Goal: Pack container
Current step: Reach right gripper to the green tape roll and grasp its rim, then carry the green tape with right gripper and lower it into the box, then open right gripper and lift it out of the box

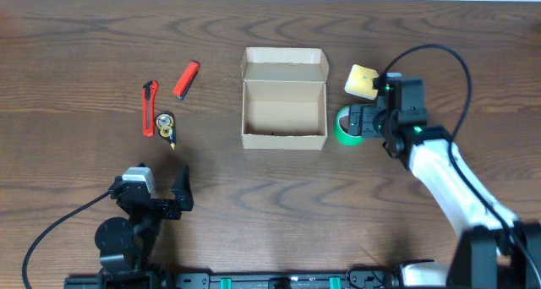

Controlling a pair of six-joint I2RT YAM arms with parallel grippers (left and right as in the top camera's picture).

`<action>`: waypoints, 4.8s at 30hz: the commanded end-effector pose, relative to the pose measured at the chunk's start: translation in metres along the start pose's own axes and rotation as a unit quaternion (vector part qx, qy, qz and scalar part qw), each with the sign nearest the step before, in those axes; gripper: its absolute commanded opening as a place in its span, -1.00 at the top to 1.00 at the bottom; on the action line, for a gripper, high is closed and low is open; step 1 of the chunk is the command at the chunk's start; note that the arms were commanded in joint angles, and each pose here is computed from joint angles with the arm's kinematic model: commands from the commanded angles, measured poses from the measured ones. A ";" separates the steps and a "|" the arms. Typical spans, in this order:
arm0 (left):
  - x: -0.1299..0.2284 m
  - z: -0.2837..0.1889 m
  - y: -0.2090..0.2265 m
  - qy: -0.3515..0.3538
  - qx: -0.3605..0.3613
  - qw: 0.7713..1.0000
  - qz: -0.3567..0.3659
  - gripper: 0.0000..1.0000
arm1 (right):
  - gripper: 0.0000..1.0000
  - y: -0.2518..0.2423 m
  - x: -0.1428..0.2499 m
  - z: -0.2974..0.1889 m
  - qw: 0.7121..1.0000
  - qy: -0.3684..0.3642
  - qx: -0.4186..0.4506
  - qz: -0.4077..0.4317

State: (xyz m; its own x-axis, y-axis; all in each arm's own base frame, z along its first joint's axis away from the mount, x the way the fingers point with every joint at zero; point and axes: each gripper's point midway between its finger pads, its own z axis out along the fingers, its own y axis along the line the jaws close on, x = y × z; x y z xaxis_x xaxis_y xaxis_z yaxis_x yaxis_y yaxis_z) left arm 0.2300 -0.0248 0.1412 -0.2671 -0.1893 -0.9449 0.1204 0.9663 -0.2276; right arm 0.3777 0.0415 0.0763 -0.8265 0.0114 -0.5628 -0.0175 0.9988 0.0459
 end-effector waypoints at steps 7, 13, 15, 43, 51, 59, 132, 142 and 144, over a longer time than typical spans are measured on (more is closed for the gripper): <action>0.010 0.003 0.006 0.009 -0.010 1.000 0.002 -0.91 | -0.91 -0.016 0.016 0.041 0.998 0.056 0.037 -0.019; 0.010 0.003 0.006 0.009 -0.010 1.000 0.002 -0.91 | -0.33 -0.017 0.022 0.051 0.997 0.065 0.037 -0.018; 0.010 0.003 0.006 0.009 -0.010 1.000 0.002 -0.91 | 0.09 -0.017 0.022 0.051 0.997 0.066 0.038 -0.018; 0.010 0.003 0.006 0.009 -0.010 1.000 0.002 -0.91 | 0.98 0.170 -0.137 -0.099 0.973 -0.153 -0.145 -0.092; 0.010 0.003 0.006 0.009 -0.010 1.000 0.002 -0.91 | 0.97 0.218 -0.081 -0.034 0.984 -0.061 -0.137 -0.091; 0.010 0.003 0.006 0.009 -0.010 1.000 0.002 -0.91 | 0.97 0.212 -0.058 0.001 0.993 -0.026 -0.088 -0.068; 0.010 0.003 0.006 0.009 -0.010 1.000 0.002 -0.91 | 0.41 0.114 0.014 -0.002 0.982 0.163 0.041 0.085; 0.010 0.003 0.006 0.009 -0.010 1.000 0.002 -0.91 | 0.72 0.107 0.004 0.001 0.988 0.142 0.051 0.042; 0.010 0.003 0.006 0.009 -0.010 1.000 0.002 -0.91 | 0.78 0.105 0.003 0.002 0.988 0.142 0.050 0.035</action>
State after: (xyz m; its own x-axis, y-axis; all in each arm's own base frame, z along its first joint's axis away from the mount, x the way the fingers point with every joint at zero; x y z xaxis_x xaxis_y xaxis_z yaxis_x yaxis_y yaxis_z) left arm 0.2300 -0.0248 0.1411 -0.2674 -0.1893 -0.9448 0.1203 0.9663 -0.2277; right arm 0.3714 0.1583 0.0798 -0.9478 0.1193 -0.2957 0.1142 0.9929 0.0345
